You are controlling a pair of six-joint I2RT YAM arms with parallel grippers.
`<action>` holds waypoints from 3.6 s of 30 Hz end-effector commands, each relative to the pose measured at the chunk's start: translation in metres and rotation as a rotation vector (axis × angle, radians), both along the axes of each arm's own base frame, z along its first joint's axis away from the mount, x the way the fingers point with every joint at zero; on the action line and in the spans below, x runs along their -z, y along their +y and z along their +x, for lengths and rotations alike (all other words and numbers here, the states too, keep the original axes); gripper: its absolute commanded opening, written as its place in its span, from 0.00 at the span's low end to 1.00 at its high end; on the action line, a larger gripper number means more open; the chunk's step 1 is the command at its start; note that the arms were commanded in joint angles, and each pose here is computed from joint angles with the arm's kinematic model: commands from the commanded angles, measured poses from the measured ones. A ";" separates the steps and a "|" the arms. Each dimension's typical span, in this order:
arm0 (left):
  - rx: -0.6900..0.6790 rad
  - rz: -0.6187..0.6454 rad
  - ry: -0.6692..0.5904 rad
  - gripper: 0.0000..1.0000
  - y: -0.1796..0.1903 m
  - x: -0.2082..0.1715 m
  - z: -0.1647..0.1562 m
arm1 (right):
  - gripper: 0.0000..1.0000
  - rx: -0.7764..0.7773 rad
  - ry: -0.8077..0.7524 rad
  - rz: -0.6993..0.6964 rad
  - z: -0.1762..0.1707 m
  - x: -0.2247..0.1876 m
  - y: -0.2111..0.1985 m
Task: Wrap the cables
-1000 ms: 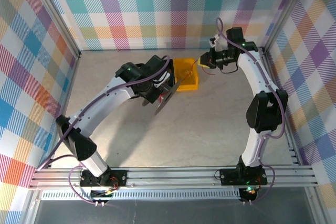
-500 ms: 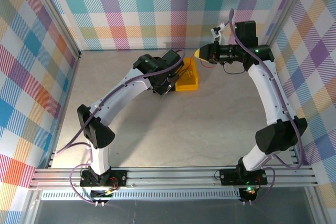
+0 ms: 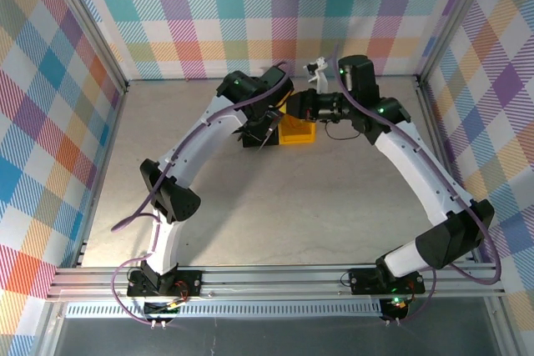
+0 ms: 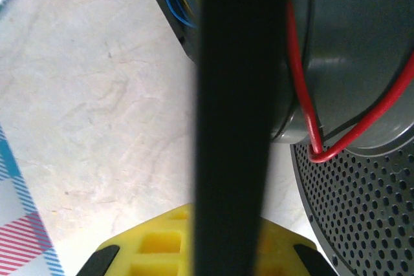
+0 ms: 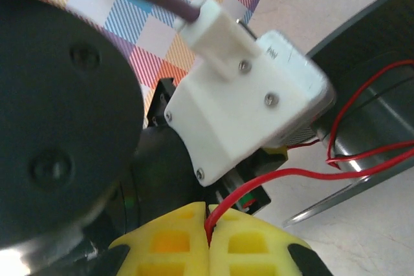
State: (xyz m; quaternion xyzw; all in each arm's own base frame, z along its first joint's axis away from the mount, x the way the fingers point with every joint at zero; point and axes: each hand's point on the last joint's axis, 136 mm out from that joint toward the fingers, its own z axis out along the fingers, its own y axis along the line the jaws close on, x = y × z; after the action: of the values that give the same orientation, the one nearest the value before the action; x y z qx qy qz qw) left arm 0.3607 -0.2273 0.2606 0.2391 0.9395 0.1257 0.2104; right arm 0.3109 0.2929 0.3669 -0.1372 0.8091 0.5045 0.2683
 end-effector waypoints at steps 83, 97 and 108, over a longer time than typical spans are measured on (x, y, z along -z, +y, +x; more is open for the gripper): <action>-0.659 -1.270 -0.434 0.00 0.119 -0.093 0.021 | 0.00 -0.155 0.141 -0.297 -0.053 0.198 0.045; -0.676 -1.320 -0.455 0.00 0.103 -0.099 0.018 | 0.12 -0.128 0.157 -0.332 -0.051 0.210 0.071; -0.643 -1.339 -0.447 0.00 0.094 -0.108 0.019 | 0.00 -0.117 0.149 -0.332 -0.051 0.208 0.071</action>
State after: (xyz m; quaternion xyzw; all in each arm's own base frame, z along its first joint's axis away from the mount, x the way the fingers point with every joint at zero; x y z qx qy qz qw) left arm 0.3739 -0.1350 0.3108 -0.2672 0.8218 -0.3270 0.3824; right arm 0.2678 0.3659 0.1622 -0.1886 0.8855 0.3918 0.1634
